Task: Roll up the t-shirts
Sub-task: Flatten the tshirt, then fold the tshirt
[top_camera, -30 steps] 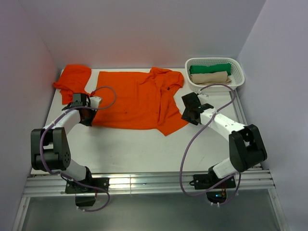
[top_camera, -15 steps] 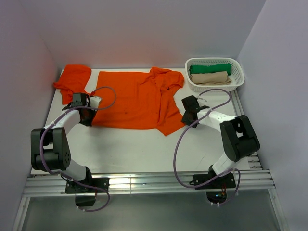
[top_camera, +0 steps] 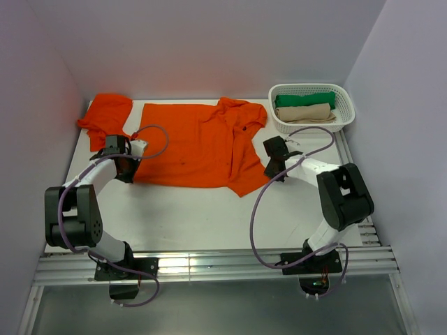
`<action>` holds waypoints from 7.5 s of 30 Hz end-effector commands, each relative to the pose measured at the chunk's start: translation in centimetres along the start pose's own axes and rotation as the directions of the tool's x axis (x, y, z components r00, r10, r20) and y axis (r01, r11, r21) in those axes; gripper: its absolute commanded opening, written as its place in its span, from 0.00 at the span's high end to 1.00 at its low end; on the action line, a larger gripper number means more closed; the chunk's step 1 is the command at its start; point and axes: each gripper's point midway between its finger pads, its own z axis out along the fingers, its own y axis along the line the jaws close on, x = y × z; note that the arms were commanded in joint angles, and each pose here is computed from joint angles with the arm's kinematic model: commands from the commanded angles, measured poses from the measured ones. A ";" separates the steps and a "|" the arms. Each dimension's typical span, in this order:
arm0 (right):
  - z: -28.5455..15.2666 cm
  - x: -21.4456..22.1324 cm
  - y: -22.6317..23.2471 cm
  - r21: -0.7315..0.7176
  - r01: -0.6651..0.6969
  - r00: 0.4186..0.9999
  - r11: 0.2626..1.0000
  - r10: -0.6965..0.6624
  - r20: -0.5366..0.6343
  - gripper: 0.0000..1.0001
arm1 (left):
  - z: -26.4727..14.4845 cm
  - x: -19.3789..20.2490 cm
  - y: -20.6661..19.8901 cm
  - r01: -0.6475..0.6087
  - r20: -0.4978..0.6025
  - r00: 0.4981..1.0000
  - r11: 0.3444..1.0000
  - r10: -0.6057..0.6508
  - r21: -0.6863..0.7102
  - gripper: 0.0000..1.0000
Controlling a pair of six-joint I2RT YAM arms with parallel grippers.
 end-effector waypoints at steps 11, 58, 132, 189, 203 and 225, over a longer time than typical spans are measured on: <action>-7.8 1.1 -4.6 -0.113 -0.159 0.978 0.981 0.173 0.118 1.00 | -2.0 -0.9 0.7 -0.008 0.058 0.998 0.999 0.010 -0.035 1.00; -10.0 -8.0 7.9 -0.100 0.113 0.979 0.989 -0.094 0.180 1.00 | 2.3 -10.1 2.7 0.070 -0.005 0.998 0.997 -0.070 0.021 1.00; -0.7 -19.9 14.4 -0.186 0.146 0.967 0.972 -0.101 0.235 0.43 | 1.9 -17.4 6.0 0.228 0.072 0.972 0.971 -0.223 -0.078 0.13; 1.0 -5.3 1.7 -0.102 -0.014 1.000 0.995 0.016 0.019 0.87 | 6.1 -5.6 3.2 0.447 -0.177 0.893 0.862 -0.414 0.241 1.00; -3.0 -4.1 -4.7 0.113 0.109 0.994 0.988 -0.110 -0.003 0.89 | 2.3 -1.3 3.6 0.339 -0.207 0.930 0.928 -0.305 0.154 1.00; -6.6 2.9 -6.8 0.076 0.081 0.995 0.994 -0.077 -0.058 0.51 | -1.5 6.0 1.1 0.291 -0.275 0.932 0.939 -0.235 0.183 0.84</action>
